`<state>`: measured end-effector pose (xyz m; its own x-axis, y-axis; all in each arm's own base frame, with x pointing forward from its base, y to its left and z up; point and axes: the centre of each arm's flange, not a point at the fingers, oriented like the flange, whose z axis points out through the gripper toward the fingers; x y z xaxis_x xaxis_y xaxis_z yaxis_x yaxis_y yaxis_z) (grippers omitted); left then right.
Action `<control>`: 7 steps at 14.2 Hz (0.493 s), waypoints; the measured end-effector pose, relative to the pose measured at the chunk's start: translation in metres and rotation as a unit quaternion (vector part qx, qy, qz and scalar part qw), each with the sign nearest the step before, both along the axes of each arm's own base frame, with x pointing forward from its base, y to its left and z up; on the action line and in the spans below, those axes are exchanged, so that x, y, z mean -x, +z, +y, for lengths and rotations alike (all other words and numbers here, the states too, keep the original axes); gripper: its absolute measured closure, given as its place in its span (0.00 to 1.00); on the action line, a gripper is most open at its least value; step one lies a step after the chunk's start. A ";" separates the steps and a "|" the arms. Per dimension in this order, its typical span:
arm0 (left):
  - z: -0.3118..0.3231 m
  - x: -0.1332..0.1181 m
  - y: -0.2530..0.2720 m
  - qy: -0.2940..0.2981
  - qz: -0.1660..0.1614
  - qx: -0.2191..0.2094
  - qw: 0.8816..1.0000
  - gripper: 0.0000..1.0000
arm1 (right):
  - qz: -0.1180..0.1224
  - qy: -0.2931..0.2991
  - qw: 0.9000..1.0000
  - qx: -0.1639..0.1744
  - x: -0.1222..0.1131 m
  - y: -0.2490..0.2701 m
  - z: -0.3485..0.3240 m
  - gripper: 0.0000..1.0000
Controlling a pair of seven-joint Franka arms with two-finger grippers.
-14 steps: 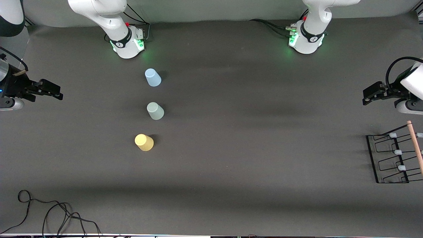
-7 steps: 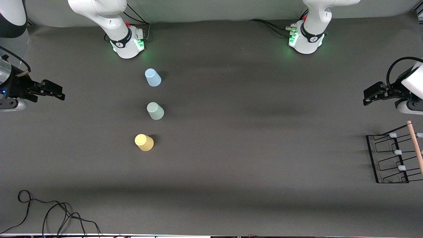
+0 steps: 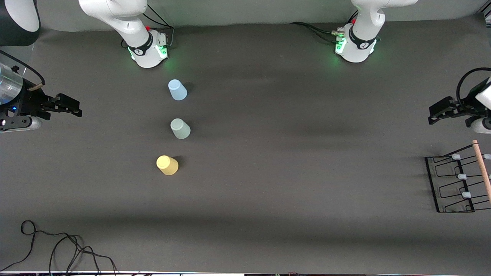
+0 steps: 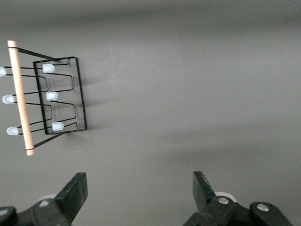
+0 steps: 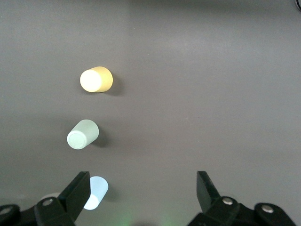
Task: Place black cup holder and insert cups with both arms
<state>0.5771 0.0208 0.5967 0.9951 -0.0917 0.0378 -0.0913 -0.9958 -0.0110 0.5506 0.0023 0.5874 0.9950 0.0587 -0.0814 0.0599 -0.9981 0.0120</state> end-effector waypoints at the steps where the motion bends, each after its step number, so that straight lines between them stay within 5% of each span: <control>1: 0.009 -0.003 -0.002 0.002 0.000 0.000 1.000 0.00 | 0.000 0.000 1.000 0.000 0.000 0.000 0.000 0.00; 7: 0.066 -0.036 -0.035 -0.006 -0.006 -0.006 1.000 0.00 | 0.001 -0.001 1.000 0.000 0.000 0.000 -0.001 0.00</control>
<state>0.6134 0.0863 0.5615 0.9934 -0.1038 0.0492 -0.1027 -0.9944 -0.0235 0.5504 0.0010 0.5873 0.9949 0.0562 -0.0833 0.0574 -0.9983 0.0120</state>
